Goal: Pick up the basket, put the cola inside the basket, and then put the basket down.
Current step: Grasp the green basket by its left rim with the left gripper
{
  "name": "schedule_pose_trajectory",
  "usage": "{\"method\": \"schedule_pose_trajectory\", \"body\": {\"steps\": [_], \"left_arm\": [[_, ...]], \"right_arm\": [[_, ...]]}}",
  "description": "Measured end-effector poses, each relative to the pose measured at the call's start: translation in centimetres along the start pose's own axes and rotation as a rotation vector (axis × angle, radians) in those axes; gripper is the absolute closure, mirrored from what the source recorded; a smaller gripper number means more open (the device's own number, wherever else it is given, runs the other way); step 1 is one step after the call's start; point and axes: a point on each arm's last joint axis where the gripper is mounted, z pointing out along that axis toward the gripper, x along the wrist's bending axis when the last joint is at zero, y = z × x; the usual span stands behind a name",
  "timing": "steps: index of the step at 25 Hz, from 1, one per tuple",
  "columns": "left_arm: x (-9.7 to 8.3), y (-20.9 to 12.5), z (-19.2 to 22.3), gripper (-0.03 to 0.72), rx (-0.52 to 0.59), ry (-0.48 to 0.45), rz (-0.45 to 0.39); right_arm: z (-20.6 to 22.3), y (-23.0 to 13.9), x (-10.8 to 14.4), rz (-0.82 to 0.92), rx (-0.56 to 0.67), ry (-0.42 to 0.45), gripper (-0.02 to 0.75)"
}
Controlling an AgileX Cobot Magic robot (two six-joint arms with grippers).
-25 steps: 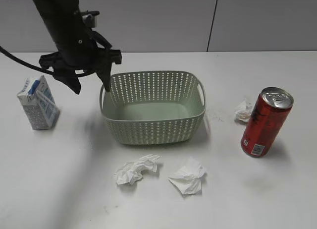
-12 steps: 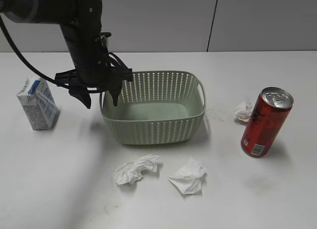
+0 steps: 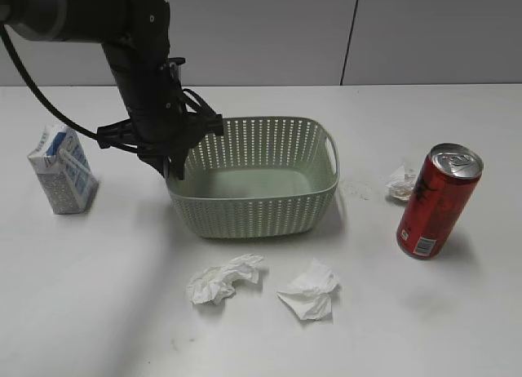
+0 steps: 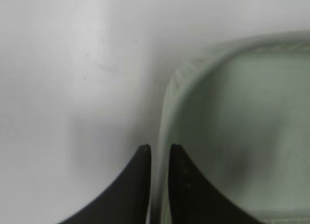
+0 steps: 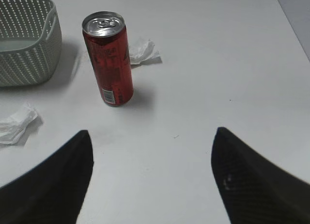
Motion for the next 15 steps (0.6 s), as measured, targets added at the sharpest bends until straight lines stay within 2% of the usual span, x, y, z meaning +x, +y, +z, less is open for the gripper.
{"method": "schedule_pose_trajectory", "body": {"steps": [9, 15], "left_arm": [[-0.1, 0.1, 0.0, 0.582, -0.013, -0.016, -0.006], [0.0, -0.1, 1.1, 0.579, 0.034, -0.003, -0.015]], "right_arm": [[0.0, 0.0, 0.0, 0.001, 0.000, 0.000, 0.152], [0.0, 0.0, 0.0, 0.001, 0.000, 0.000, 0.152]]}}
